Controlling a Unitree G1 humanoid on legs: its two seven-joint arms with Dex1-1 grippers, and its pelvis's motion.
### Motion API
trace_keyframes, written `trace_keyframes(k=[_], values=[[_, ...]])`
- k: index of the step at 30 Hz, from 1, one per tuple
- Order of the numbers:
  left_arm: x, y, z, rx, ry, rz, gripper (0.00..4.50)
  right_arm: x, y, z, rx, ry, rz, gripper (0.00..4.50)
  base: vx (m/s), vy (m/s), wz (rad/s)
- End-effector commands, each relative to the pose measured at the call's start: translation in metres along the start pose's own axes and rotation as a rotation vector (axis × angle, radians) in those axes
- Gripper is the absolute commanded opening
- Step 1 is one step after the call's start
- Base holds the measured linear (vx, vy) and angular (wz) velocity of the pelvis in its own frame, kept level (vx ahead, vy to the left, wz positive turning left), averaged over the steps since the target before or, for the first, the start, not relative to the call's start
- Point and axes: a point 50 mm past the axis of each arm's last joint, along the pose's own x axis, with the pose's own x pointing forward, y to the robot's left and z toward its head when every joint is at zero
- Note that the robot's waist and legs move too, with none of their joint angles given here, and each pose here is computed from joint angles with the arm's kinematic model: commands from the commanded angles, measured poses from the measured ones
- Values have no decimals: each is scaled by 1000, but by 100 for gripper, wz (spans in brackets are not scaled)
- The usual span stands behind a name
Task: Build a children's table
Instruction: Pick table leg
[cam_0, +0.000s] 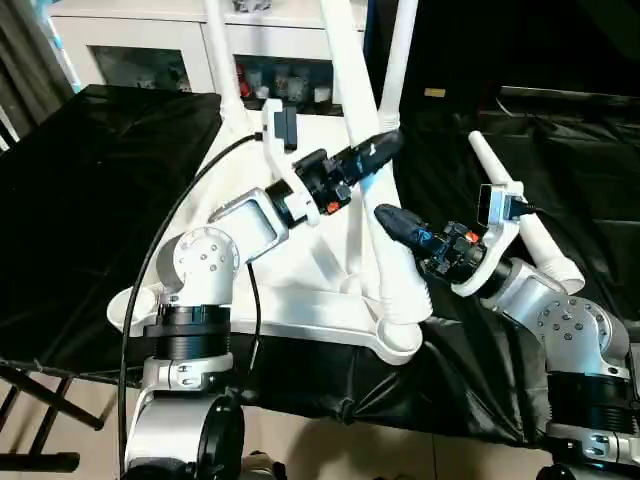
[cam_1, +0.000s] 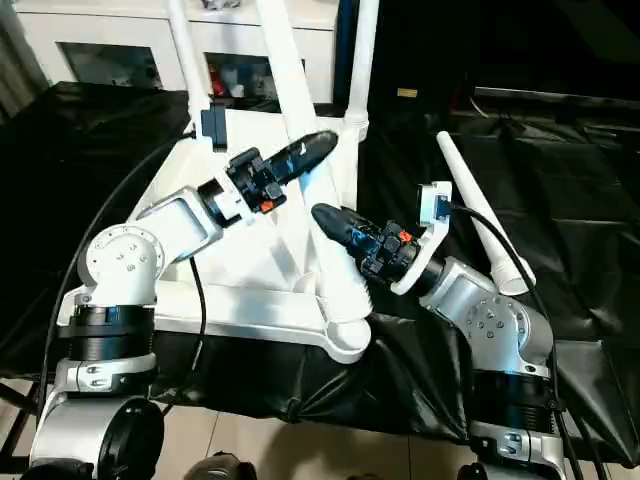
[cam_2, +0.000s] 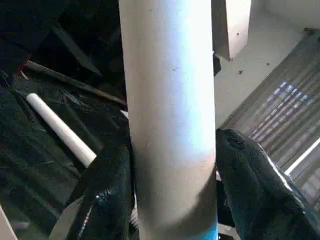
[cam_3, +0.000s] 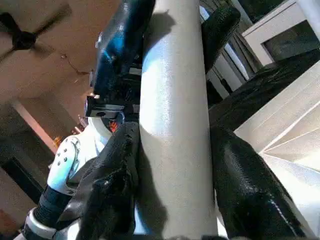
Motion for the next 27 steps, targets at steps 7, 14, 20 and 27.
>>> trace_keyframes(k=[7, 14, 20, 27], values=[[6, -9, 0, 27, 22, -63, 194, 4, 1, 3, -27, 24, -8, 178, 0, 0, 0], [6, -8, 3, 62, 11, -46, 184, 6, -2, 4, -80, 51, -47, 234, 0, 0, 0], [7, -7, 5, 182, 55, -21, 183, 13, -8, 6, -202, 165, -153, 291, 0, 0, 0], [8, -7, 6, 270, 104, -26, 182, 14, -15, 2, -329, 363, -236, 313, 0, 0, 0]])
